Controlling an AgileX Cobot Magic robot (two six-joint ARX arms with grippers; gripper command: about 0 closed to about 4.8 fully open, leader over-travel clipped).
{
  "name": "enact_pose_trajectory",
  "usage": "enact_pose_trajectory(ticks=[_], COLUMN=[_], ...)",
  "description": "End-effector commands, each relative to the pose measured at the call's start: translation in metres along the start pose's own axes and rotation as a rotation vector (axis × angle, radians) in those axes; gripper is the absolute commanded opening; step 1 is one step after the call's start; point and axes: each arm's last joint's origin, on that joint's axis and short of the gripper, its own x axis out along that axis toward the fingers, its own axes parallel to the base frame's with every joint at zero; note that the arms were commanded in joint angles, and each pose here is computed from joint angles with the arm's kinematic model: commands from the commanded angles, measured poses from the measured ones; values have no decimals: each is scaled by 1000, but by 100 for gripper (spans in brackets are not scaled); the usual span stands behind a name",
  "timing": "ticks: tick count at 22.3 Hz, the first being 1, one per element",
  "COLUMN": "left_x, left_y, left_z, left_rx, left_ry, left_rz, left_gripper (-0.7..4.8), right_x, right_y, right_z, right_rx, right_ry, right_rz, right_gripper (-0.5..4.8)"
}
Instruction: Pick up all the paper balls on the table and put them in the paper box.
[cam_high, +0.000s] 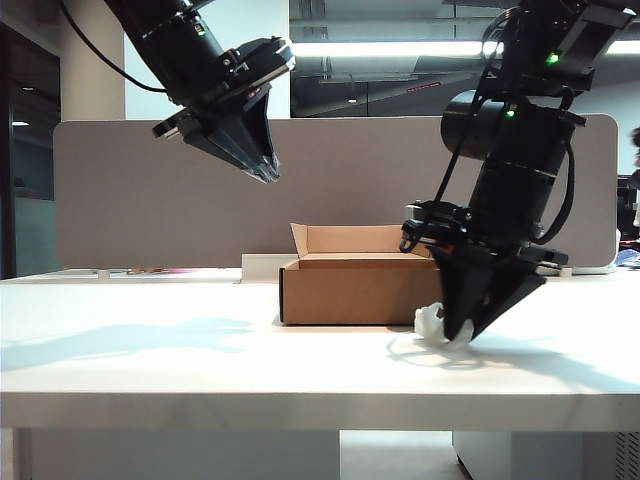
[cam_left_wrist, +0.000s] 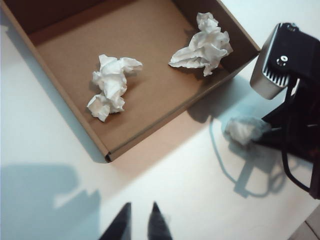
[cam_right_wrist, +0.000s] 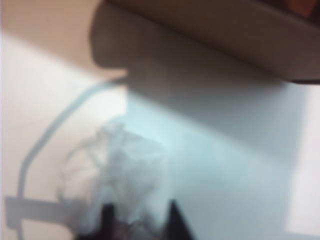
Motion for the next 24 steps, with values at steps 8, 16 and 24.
enact_pose_trajectory(ticks=[8, 16, 24], left_x=[-5, -5, -5], left_y=[4, 4, 4], left_z=[3, 2, 2], left_rx=[55, 52, 49], left_ry=[-23, -14, -14], left_rz=[10, 10, 9], left_gripper=[43, 43, 44], right_x=[-45, -78, -35], right_y=[26, 33, 24], right_z=[13, 52, 76], right_rx=[-70, -122, -123], right_ry=[-156, -474, -585], right_rz=[76, 47, 15], right_gripper=[48, -1, 87])
